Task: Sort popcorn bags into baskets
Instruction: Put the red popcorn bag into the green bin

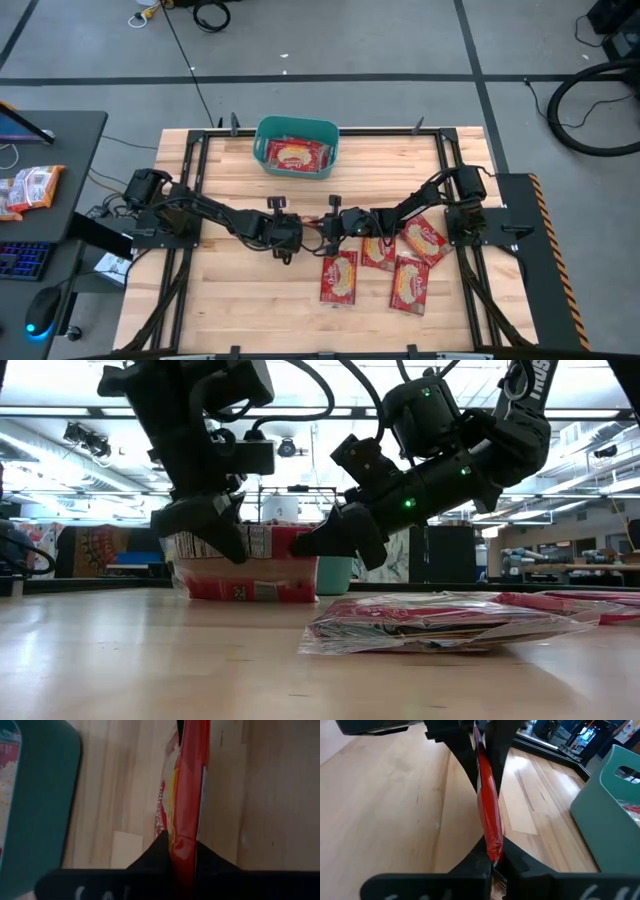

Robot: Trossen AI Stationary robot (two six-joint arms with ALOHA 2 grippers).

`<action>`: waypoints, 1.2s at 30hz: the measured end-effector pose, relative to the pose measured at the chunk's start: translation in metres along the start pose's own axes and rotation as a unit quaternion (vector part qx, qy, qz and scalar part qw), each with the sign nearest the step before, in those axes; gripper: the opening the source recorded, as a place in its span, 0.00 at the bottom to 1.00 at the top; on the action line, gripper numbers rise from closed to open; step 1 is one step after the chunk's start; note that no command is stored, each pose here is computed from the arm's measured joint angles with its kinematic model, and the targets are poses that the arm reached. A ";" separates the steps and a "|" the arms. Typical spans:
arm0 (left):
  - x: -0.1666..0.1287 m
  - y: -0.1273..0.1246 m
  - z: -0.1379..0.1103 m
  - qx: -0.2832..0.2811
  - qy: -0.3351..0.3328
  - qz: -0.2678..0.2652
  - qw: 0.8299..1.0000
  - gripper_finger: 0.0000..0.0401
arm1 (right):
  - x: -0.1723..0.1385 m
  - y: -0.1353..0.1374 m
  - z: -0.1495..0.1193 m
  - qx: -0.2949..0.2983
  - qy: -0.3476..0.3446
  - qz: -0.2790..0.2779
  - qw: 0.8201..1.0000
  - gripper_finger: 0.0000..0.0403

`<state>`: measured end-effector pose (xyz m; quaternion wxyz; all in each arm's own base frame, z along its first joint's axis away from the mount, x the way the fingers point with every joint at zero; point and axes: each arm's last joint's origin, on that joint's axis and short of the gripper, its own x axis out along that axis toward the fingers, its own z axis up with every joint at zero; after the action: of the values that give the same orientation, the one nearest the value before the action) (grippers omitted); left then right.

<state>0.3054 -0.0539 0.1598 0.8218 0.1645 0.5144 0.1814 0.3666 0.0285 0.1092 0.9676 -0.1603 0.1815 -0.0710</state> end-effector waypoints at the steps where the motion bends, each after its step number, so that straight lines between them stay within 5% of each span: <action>1: 0.000 0.000 0.000 0.000 0.000 0.000 1.000 0.05 | 0.000 0.000 0.000 0.001 -0.002 -0.001 1.000 0.05; 13: -0.015 0.012 0.006 0.060 0.055 0.045 0.996 0.09 | -0.017 -0.009 0.026 0.006 -0.002 0.000 1.000 0.36; 17: -0.027 0.023 0.016 0.091 0.053 0.074 0.992 0.07 | -0.035 -0.020 0.040 -0.006 0.040 -0.037 0.999 0.43; 27: -0.046 0.081 0.022 0.077 0.019 0.123 0.989 0.09 | -0.088 -0.037 0.048 -0.004 0.067 -0.105 0.992 0.46; 36: -0.023 0.137 0.037 0.071 -0.022 0.143 0.987 0.09 | -0.115 -0.048 0.034 0.025 0.019 -0.134 0.990 0.47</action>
<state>0.3114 0.0532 0.2561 0.7848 0.2989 0.4786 0.2565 0.2695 0.0152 0.1932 0.9494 -0.1574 0.1748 -0.2079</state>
